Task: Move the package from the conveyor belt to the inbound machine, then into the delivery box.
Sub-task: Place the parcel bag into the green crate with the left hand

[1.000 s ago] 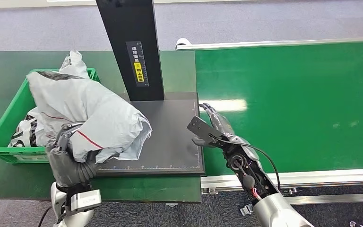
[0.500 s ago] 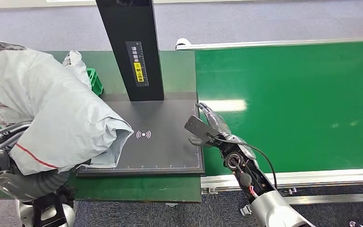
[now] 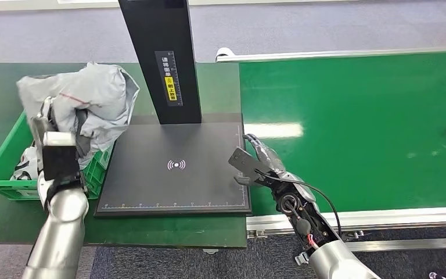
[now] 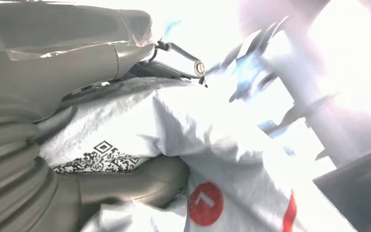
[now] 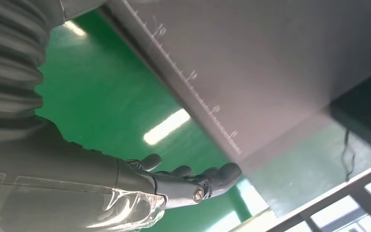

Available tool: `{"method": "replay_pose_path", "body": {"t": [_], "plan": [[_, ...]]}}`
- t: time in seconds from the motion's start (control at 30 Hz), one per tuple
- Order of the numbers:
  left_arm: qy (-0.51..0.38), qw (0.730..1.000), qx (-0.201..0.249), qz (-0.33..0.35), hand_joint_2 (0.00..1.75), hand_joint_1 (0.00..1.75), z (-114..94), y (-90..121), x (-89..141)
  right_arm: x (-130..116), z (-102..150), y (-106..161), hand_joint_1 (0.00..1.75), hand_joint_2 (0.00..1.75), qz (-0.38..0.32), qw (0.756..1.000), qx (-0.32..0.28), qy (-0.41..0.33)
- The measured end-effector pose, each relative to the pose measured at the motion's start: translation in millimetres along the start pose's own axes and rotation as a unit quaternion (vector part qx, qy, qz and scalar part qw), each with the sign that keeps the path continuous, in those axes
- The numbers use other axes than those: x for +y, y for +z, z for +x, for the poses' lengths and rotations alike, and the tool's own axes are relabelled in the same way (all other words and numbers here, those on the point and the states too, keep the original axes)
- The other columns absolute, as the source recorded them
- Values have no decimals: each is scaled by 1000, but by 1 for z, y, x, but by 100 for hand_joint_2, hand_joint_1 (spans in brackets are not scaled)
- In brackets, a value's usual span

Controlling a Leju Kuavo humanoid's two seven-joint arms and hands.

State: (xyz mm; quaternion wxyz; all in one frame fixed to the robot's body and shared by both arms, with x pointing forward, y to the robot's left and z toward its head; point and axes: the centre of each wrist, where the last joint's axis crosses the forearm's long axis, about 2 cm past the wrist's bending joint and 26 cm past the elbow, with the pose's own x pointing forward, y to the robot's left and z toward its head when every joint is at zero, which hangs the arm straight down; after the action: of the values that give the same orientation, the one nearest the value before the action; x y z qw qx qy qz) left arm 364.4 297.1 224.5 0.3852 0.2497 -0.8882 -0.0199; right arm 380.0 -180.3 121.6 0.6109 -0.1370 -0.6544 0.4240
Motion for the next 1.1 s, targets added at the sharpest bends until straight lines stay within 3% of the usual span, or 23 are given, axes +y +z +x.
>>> {"method": "replay_pose_path", "body": {"t": [0.13,0.47,0.57,0.63,0.7,0.87,1.1], "plan": [[11,998,62,21,175,175,-42,-27,26,2,3,-1,0,175,9,1000,-4,2],[-157,977,130,67,175,173,-79,-50,54,3,1,1,0,175,17,1000,-3,2],[-200,967,140,75,175,141,-88,-51,60,4,0,3,0,175,16,1000,-1,2],[-227,960,139,88,175,65,-91,-51,65,4,-1,4,0,175,15,1000,1,1],[-254,954,132,94,175,2,-94,-52,71,5,-2,5,0,175,14,1000,3,2],[-298,945,93,99,175,0,-97,-52,87,6,-3,7,0,175,10,1000,5,6],[-202,959,116,159,175,0,-100,-45,80,8,-4,8,0,175,12,1000,5,8]]}}
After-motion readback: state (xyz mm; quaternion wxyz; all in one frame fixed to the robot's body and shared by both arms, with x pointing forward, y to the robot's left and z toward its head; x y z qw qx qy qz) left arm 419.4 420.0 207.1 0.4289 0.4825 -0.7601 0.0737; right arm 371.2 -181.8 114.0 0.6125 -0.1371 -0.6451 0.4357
